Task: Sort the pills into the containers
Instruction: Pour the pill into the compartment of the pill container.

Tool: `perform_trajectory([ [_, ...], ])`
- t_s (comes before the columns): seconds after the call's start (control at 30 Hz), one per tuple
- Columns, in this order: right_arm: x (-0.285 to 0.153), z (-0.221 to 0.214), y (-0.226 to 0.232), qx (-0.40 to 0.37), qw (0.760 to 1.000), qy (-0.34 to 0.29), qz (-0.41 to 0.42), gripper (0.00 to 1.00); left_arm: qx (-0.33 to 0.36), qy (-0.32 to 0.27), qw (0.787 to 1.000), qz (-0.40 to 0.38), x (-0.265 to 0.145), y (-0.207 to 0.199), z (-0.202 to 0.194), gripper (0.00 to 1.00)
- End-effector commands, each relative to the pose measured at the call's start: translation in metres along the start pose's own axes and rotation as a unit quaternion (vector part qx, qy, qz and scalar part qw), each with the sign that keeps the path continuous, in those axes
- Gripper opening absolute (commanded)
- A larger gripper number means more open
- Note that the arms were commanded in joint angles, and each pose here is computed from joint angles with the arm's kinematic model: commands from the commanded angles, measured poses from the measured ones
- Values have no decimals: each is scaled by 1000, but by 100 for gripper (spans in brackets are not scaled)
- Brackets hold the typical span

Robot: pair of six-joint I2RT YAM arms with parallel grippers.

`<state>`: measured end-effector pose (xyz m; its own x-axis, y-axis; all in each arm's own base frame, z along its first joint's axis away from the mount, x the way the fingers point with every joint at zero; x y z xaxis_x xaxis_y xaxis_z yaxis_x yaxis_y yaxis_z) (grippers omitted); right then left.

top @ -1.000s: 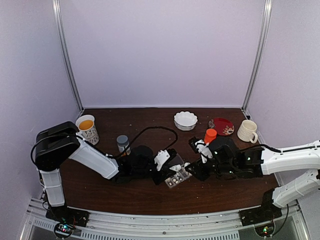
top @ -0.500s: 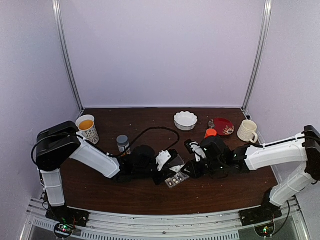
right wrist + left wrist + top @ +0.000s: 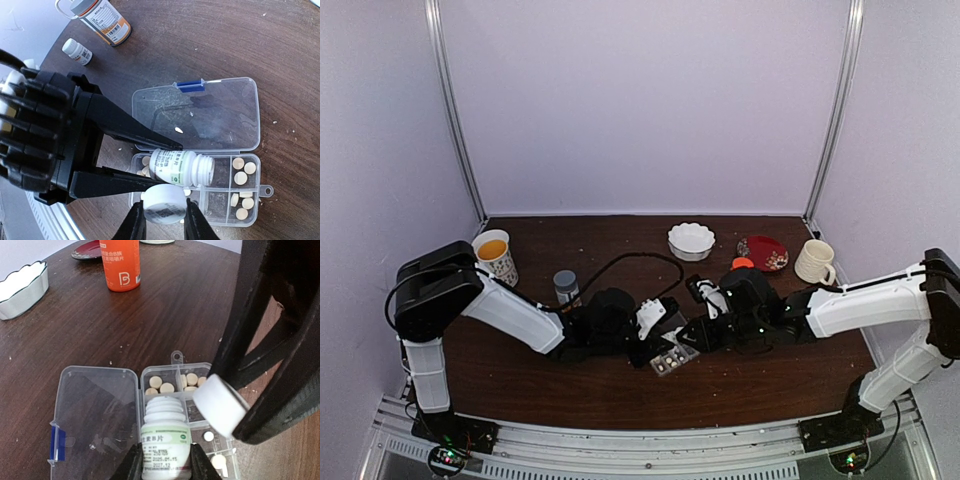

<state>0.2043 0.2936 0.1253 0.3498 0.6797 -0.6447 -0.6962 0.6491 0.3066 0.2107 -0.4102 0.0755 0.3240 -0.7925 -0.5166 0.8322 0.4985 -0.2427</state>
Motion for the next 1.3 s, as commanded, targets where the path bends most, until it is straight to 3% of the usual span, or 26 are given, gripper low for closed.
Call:
perform_trajectory([
  [0.0,4,13,3,13,1000,-18,17,0,9,-9,1000,2,6,-1,5,0],
  [0.2,21,0,-4,26,999,29,12,0,10,-6,1000,2,7,-1,4,0],
  [0.63,9,18,-6,48,997,-30,57,0,12,-3,1000,0,7,-2,4,0],
  [0.87,33,-11,-18,65,996,47,32,0,13,-1,1000,-1,7,-2,3,0],
  [1.17,9,25,-11,50,998,-22,30,0,16,7,1000,-8,8,-4,4,0],
  [1.27,18,15,-14,59,998,-6,31,0,16,10,1000,-6,8,-4,3,0],
])
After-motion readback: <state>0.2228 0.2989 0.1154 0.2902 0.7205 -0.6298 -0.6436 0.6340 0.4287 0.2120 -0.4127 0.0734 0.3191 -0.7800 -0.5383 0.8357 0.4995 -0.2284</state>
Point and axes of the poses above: each gripper's point midway between its finger pads, its own x axis out along the fingers, its own y axis along the line the jaws close on, z = x × y, the point moved 5 cm from there along -x, back along the fingers, and after that the axes turned 12 degrees about -x, right-handed, at the moved point
